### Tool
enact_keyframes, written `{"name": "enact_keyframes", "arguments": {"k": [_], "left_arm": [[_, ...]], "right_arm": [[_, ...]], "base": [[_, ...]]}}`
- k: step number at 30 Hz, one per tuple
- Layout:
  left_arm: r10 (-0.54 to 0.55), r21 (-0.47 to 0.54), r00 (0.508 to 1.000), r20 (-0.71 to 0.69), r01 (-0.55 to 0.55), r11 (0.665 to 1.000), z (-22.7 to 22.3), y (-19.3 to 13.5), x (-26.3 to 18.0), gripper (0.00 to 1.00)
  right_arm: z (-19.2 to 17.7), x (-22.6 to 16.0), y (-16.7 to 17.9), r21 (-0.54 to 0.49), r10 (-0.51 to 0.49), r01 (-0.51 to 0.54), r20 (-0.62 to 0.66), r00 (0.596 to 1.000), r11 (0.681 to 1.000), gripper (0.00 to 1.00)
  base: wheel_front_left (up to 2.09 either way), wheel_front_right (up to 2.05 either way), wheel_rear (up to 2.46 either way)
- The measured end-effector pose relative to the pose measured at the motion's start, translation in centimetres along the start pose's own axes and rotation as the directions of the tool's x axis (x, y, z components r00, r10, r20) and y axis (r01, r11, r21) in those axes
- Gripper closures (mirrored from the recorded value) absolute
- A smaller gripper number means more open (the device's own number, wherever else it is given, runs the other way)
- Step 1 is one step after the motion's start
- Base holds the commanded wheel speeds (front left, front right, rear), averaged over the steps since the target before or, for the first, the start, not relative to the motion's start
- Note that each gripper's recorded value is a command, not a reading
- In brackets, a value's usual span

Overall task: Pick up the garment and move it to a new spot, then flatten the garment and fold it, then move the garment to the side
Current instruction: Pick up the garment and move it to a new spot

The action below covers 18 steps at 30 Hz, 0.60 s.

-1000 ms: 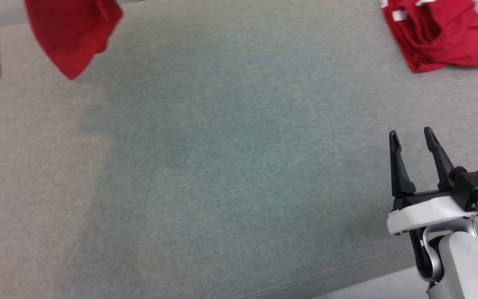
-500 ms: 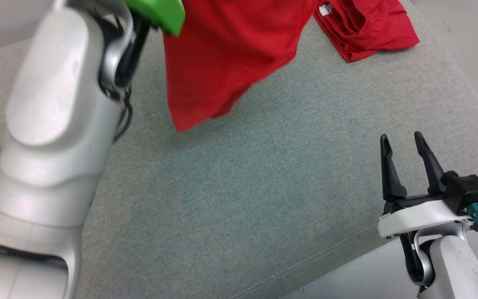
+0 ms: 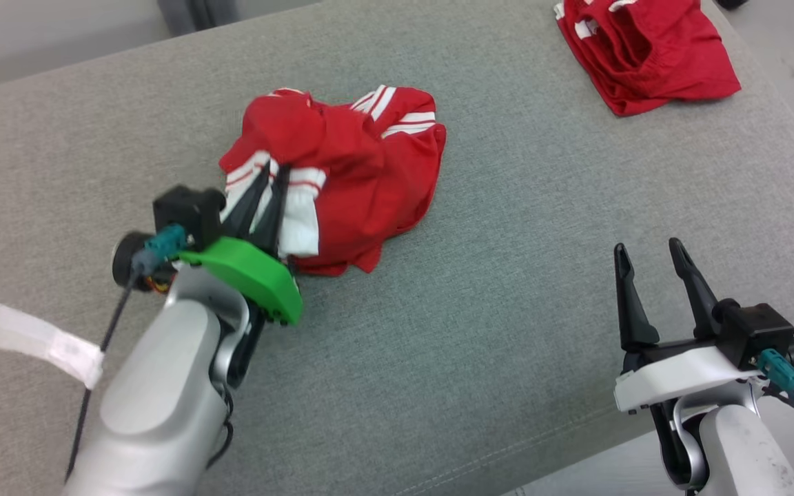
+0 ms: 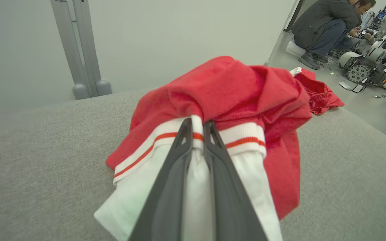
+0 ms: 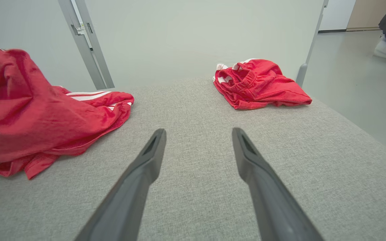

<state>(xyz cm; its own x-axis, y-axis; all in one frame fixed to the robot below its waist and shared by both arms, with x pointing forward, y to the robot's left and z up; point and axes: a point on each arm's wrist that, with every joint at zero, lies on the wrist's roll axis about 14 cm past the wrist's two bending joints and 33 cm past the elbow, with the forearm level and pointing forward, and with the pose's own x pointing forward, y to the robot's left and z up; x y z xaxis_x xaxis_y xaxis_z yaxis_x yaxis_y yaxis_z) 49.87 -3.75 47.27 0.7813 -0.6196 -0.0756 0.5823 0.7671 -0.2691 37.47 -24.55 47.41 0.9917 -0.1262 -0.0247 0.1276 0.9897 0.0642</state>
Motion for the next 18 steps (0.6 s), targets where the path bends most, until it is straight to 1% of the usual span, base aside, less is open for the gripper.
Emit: {"name": "enact_keyframes", "arguments": {"k": [1, 2, 4, 10, 14, 18], "left_arm": [[0.003, 0.002, 1.0, -0.011, -0.003, 1.0, -0.5, 0.0, -0.5, 0.19], [0.003, 0.011, 1.0, -0.012, -0.003, 1.0, -0.7, -0.1, -0.9, 0.0], [0.018, 0.02, 1.0, 0.003, -0.018, 1.0, -0.4, 0.1, -1.5, 0.0], [0.063, 0.072, 0.992, 0.108, -0.071, 0.995, 3.0, 1.4, -3.2, 0.0], [0.126, 0.104, 0.979, 0.157, -0.143, 0.984, 4.5, 3.3, -5.5, 0.0], [0.212, 0.122, 0.954, 0.213, -0.241, 0.963, 6.1, 5.8, -8.7, 0.0]], "right_arm": [[-0.1, -0.1, 0.2, 0.003, 0.006, -0.006, -0.002, 1.0, 1.0, 0.0], [-0.1, -0.1, 0.4, 0.006, 0.011, -0.011, -0.003, 1.0, 1.0, 0.0], [-0.1, -0.3, 0.8, 0.011, 0.021, -0.021, -0.001, 1.0, 1.0, 0.0], [0.6, -0.5, 1.6, 0.009, 0.054, -0.054, 0.021, 0.998, 0.998, 0.0], [1.2, -0.5, 2.6, 0.005, 0.09, -0.091, 0.04, 0.995, 0.996, 0.0], [1.6, -0.4, 3.8, 0.009, 0.129, -0.13, 0.055, 0.99, 0.991, 0.0]], "base": [[0.0, 0.0, 0.0], [0.0, 0.0, 0.0], [0.0, 0.0, 0.0], [0.0, 0.0, 0.0], [0.0, 0.0, 0.0], [0.0, 0.0, 0.0]]}}
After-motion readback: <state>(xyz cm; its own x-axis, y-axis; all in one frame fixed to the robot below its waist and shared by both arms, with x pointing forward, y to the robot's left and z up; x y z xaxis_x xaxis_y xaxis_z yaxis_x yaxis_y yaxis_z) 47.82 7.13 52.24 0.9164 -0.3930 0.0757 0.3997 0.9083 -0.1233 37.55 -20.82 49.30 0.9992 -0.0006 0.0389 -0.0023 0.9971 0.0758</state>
